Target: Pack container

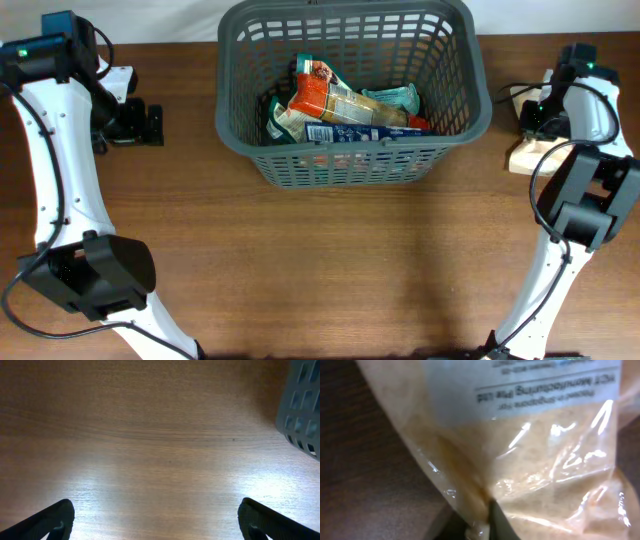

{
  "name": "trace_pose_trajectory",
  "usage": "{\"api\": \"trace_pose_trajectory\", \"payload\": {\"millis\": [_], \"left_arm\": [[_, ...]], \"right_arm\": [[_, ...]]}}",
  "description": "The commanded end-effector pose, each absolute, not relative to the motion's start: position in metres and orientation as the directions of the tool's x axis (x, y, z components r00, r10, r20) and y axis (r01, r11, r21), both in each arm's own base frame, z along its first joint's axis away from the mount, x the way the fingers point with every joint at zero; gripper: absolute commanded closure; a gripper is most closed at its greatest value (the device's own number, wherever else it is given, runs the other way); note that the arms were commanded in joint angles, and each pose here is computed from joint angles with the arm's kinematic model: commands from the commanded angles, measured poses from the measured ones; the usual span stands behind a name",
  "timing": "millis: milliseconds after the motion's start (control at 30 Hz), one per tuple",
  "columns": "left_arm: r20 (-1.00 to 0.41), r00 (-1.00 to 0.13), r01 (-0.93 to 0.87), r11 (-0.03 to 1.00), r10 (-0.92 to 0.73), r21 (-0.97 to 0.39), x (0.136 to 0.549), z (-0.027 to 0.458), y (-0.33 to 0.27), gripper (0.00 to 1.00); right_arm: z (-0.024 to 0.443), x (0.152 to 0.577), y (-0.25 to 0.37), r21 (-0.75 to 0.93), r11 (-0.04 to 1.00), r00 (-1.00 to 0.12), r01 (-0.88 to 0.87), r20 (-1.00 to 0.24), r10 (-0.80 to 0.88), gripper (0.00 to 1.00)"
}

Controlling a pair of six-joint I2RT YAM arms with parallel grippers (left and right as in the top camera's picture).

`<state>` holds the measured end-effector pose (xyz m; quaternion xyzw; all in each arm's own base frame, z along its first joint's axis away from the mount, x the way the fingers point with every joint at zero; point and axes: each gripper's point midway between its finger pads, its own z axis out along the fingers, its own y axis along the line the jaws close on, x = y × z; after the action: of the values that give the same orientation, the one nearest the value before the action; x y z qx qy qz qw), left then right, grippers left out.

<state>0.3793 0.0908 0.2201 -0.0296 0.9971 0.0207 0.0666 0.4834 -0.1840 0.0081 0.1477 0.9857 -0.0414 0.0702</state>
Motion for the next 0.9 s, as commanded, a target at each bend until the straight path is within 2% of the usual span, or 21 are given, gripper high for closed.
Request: {"api": "trace_pose_trajectory", "payload": {"millis": [0, 233, 433, 867], "left_arm": [[-0.151, -0.986, -0.079, 0.996, -0.074, 0.028, 0.376, 0.227, 0.090, 0.01], [-0.151, -0.986, -0.079, 0.996, -0.074, 0.028, 0.376, 0.227, 0.090, 0.01], [-0.151, -0.986, -0.079, 0.996, -0.074, 0.028, 0.376, 0.227, 0.090, 0.01], [-0.151, -0.986, -0.079, 0.996, -0.074, 0.028, 0.376, 0.227, 0.090, 0.01]], "right_arm": [[-0.029, 0.471, -0.164, 0.026, 0.955, -0.954, 0.294, -0.053, 0.295, 0.96], [-0.022, 0.472, -0.160, 0.057, 0.941, -0.940, 0.332, -0.055, 0.335, 0.96], [0.011, 0.484, -0.165, 0.056, 0.940, -0.931, 0.335, -0.133, 0.340, 0.96], [0.166, 0.516, -0.180, 0.045, 0.939, -0.828, 0.340, -0.460, 0.322, 0.96]]}}
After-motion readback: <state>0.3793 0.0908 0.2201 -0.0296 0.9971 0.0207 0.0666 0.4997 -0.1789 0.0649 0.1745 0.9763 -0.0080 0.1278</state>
